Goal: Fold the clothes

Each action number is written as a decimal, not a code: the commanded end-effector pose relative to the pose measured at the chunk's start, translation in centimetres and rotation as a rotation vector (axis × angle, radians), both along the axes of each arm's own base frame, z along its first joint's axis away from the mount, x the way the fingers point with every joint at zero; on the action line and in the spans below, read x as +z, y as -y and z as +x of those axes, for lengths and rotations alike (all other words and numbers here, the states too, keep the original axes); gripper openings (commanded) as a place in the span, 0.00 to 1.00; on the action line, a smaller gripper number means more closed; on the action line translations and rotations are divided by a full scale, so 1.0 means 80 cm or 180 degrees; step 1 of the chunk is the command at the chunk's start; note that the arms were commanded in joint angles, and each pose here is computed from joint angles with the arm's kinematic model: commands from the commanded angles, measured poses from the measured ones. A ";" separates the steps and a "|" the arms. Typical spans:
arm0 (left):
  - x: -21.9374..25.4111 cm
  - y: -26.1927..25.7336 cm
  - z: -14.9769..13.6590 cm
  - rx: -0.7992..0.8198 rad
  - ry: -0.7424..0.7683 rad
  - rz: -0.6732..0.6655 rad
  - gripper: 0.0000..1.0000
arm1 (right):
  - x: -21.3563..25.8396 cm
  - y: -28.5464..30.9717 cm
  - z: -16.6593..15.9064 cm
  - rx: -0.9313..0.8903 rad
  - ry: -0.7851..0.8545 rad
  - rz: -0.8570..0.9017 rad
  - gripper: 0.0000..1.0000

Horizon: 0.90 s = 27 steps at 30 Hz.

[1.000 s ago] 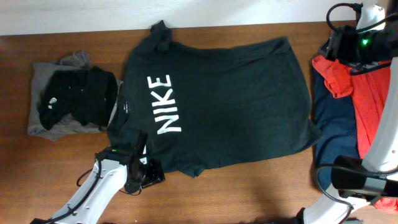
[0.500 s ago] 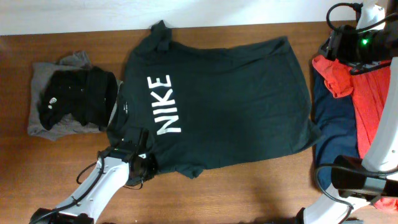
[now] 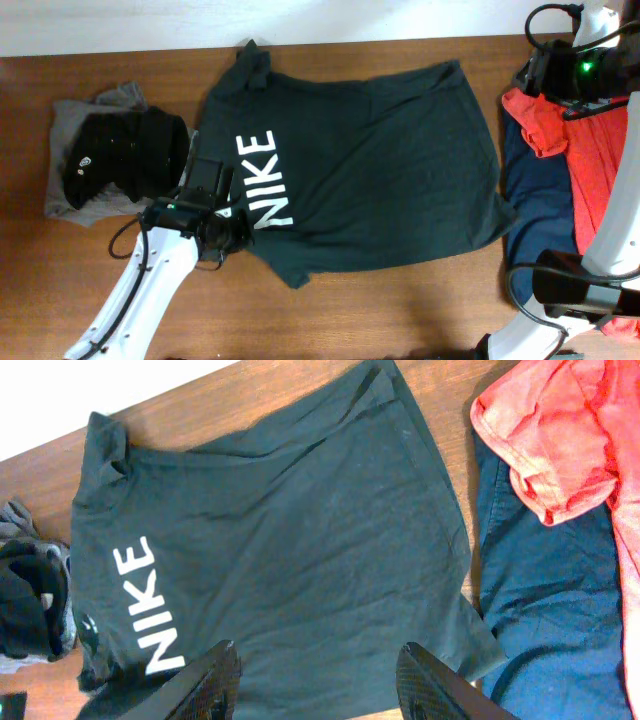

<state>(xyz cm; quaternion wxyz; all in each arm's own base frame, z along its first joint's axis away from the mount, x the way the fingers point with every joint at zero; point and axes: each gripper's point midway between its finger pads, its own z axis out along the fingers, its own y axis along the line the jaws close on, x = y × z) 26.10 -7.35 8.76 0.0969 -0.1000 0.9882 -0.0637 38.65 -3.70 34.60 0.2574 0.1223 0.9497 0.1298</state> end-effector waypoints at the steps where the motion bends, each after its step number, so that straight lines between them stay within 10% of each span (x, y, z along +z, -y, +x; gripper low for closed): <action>1: -0.013 -0.015 0.021 -0.0078 0.0084 0.0298 0.06 | -0.003 0.003 0.003 -0.0012 -0.0010 0.0006 0.55; 6: -0.044 -0.011 0.032 -0.0190 -0.0053 0.0339 0.36 | -0.009 0.002 0.006 -0.0006 -0.0061 0.0018 0.55; 13: -0.008 0.026 -0.020 -0.0398 -0.0504 -0.0214 0.22 | -0.012 0.002 0.002 -0.0006 -0.0114 0.0029 0.55; 27: -0.070 0.102 -0.071 -0.1384 -0.0871 -0.0167 0.67 | -0.010 0.002 0.005 -0.0007 -0.0071 0.0020 0.55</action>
